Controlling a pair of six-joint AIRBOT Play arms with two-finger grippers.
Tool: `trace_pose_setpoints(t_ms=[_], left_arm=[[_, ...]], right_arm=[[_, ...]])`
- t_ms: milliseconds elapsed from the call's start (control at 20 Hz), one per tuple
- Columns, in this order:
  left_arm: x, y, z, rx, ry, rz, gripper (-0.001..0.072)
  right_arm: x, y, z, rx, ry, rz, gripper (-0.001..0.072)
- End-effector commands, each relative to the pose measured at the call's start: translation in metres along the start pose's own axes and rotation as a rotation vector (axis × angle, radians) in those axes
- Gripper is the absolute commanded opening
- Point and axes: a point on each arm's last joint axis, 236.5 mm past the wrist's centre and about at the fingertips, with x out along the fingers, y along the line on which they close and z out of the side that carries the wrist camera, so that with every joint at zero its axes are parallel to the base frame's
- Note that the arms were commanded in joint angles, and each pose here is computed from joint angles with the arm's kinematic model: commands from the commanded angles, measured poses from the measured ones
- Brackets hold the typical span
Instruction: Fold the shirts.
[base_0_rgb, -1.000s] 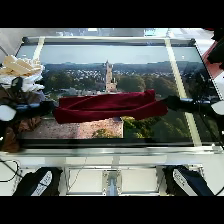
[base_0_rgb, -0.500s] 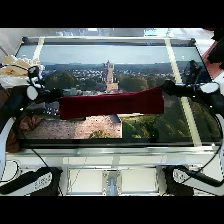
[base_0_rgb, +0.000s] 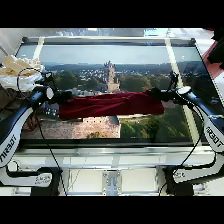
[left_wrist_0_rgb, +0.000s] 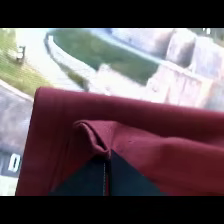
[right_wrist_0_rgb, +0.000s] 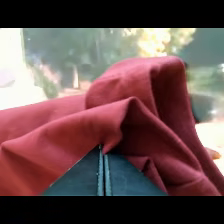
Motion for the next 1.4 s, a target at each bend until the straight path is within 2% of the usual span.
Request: trace_pose_setpoints(t_ms=[0,50,100,150,350,500,550,750,850,900,1000,1350], left_arm=[[-0.003,-0.01,0.019,-0.038,-0.047,-0.032,0.0446],[-0.009,-0.015,0.029,-0.051,-0.061,-0.045,0.072],[-0.018,-0.02,0.039,-0.057,-0.072,-0.057,0.0711],[-0.03,-0.025,0.052,-0.053,-0.09,-0.064,0.0711],[-0.092,-0.05,0.113,-0.069,-0.242,-0.144,0.0711],[-0.148,-0.091,0.161,-0.136,-0.446,-0.338,0.0711],[-0.164,-0.11,0.173,-0.096,-0.523,-0.395,0.0711],[-0.195,-0.203,0.157,0.302,-0.683,-0.477,0.0712],[-0.204,-0.242,0.135,0.449,-0.709,-0.504,0.0711],[-0.207,-0.254,0.127,0.468,-0.711,-0.523,0.0711],[-0.21,-0.268,0.117,0.484,-0.703,-0.55,0.0711],[-0.211,-0.274,0.112,0.457,-0.683,-0.573,0.0711]], right_arm=[[0.007,-0.006,0.001,0.0,-0.01,-0.016,0.0086],[0.005,-0.005,0.002,0.007,-0.013,-0.013,0.0221],[0.0,-0.001,0.006,0.032,-0.021,0.005,0.0366],[-0.01,0.002,0.012,0.06,-0.037,0.027,0.0394],[-0.097,-0.011,0.059,0.019,-0.19,0.006,0.0394],[-0.155,-0.048,0.085,-0.048,-0.311,-0.128,0.0403],[-0.161,-0.058,0.088,-0.016,-0.326,-0.137,0.052],[-0.126,-0.086,0.044,0.099,-0.127,-0.082,0.0532],[-0.094,-0.082,0.019,0.135,-0.015,0.031,0.0643],[-0.081,-0.078,0.011,0.139,0.018,0.089,0.0671],[-0.06,-0.083,0.003,0.187,0.041,0.133,0.0686],[-0.026,-0.086,-0.023,0.166,0.114,0.188,0.0686]])
